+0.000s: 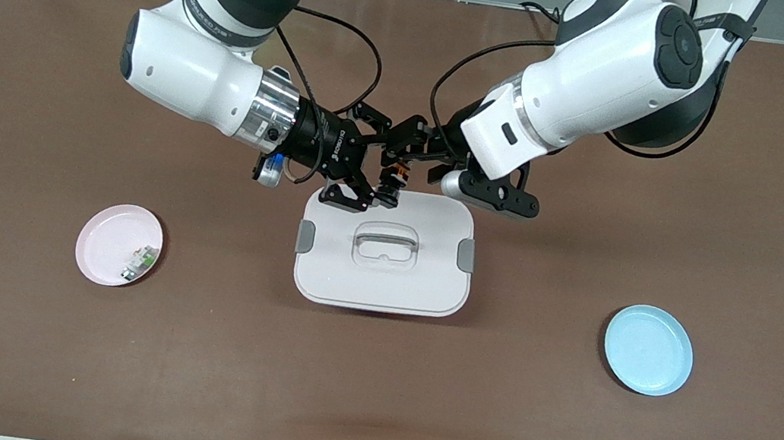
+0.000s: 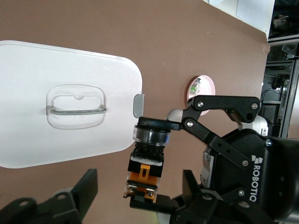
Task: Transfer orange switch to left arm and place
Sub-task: 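Grasp the switch with the left gripper beside the right gripper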
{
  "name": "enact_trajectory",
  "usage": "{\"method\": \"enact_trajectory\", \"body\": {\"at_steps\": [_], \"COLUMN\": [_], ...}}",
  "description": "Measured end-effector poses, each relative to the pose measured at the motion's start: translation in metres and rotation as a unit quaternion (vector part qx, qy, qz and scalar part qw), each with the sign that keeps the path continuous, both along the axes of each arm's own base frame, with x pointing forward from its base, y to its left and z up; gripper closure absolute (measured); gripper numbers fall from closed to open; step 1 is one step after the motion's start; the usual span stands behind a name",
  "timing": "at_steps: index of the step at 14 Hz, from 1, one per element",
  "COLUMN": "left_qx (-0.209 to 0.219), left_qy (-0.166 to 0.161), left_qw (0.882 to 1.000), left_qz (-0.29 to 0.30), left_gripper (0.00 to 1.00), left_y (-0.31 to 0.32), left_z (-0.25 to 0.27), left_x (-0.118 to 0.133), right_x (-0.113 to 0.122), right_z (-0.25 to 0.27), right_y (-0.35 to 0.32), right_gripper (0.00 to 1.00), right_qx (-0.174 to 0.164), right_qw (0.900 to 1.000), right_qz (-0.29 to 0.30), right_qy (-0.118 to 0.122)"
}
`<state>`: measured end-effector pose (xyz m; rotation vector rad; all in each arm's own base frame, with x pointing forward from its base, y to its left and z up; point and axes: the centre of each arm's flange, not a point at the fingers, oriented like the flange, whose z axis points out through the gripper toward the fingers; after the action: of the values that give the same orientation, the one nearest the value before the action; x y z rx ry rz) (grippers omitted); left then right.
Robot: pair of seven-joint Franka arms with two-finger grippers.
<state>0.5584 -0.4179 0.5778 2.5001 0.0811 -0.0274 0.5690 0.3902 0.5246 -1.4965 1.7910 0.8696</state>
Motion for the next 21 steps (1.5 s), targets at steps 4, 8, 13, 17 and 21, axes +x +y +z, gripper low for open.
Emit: {"method": "enact_trajectory", "body": {"at_steps": [4,8,13,17,21], "left_qx": [0.001,0.003,0.001,-0.002,-0.003], "left_qy": [-0.003,-0.002,-0.002,-0.010,-0.012], "left_qw": [1.000,1.000,1.000,1.000,1.000], "left_qz": [-0.007,-0.012,-0.016,-0.027,-0.027], "left_gripper": [0.31,0.33,0.52,0.65,0.65], "left_y": [-0.002,-0.004,-0.007,-0.009,-0.009], "left_z": [-0.004,-0.010,-0.012,-0.011,-0.011], "left_x": [0.001,0.001,0.001,0.000,0.000], "right_x": [0.000,0.000,0.000,0.000,0.000], "right_z": [0.000,0.000,-0.001,-0.002,-0.001], "right_y": [0.000,0.000,0.001,0.001,0.001], "right_gripper": [0.27,0.27,0.27,0.27,0.27], "right_qx": [0.000,0.000,0.000,-0.001,-0.001], "right_qw": [1.000,1.000,1.000,1.000,1.000], "right_qz": [0.000,0.000,0.001,0.003,0.002], "right_qy": [0.000,0.000,0.001,0.002,0.001]}}
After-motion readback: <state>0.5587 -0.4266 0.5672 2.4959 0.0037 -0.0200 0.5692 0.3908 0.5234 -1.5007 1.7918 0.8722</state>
